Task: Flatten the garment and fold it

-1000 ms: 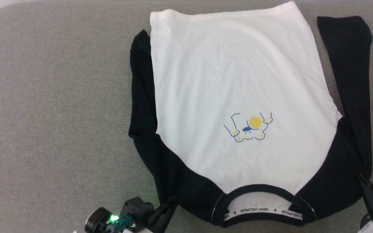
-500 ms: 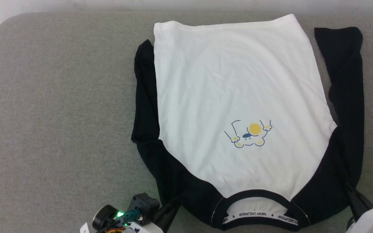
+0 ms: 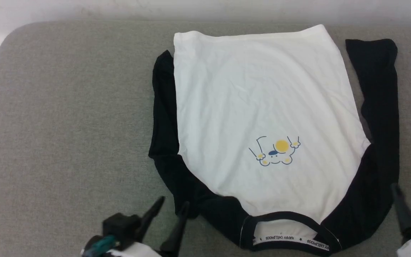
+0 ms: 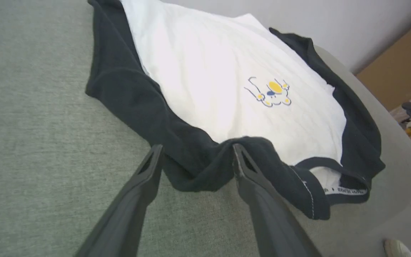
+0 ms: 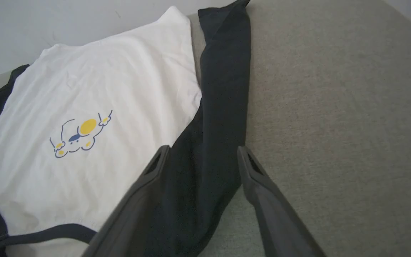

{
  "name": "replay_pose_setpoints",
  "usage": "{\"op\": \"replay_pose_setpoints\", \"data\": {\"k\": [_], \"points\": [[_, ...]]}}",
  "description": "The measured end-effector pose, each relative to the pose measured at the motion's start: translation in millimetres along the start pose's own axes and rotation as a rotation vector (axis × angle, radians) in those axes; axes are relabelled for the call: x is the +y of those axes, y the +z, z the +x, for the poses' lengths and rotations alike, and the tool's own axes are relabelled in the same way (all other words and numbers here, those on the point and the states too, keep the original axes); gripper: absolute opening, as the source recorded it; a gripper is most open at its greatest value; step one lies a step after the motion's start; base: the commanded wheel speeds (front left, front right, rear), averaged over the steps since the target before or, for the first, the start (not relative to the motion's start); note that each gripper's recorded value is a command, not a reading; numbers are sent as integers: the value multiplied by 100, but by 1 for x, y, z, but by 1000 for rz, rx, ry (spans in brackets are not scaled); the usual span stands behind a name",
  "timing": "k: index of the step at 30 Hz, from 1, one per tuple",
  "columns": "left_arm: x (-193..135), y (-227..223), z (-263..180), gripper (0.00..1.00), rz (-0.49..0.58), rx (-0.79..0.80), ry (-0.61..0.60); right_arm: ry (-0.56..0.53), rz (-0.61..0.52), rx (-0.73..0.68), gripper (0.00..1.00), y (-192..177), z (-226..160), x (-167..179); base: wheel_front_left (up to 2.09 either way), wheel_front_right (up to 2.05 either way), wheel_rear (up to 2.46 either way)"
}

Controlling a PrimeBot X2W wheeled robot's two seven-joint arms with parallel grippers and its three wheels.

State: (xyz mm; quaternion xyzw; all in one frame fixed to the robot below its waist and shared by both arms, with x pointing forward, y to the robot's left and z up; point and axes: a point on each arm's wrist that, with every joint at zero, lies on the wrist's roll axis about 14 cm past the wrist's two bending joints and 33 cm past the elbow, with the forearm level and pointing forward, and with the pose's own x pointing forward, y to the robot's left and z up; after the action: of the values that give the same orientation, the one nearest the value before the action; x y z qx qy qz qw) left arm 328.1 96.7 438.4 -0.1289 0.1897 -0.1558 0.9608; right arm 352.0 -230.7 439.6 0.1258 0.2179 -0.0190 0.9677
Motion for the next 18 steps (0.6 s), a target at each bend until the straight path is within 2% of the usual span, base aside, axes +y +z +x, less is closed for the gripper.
{"op": "replay_pose_setpoints", "data": {"k": [6, 11, 15, 18], "points": [[21, 51, -20, 100, 16, -187, 108, 0, -140, -244, 100, 63, -10, 11, 0, 0, 0], [36, 109, -34, 100, 76, -454, 236, 45, -220, -419, 100, 99, -16, 37, 0, 0, 0], [36, 133, -37, 100, 82, -570, 307, 83, -253, -500, 100, 109, -17, 57, 0, 0, 0], [38, 145, -37, 100, 129, -628, 351, 87, -270, -543, 100, 114, -16, 63, 0, 0, 0]]}}
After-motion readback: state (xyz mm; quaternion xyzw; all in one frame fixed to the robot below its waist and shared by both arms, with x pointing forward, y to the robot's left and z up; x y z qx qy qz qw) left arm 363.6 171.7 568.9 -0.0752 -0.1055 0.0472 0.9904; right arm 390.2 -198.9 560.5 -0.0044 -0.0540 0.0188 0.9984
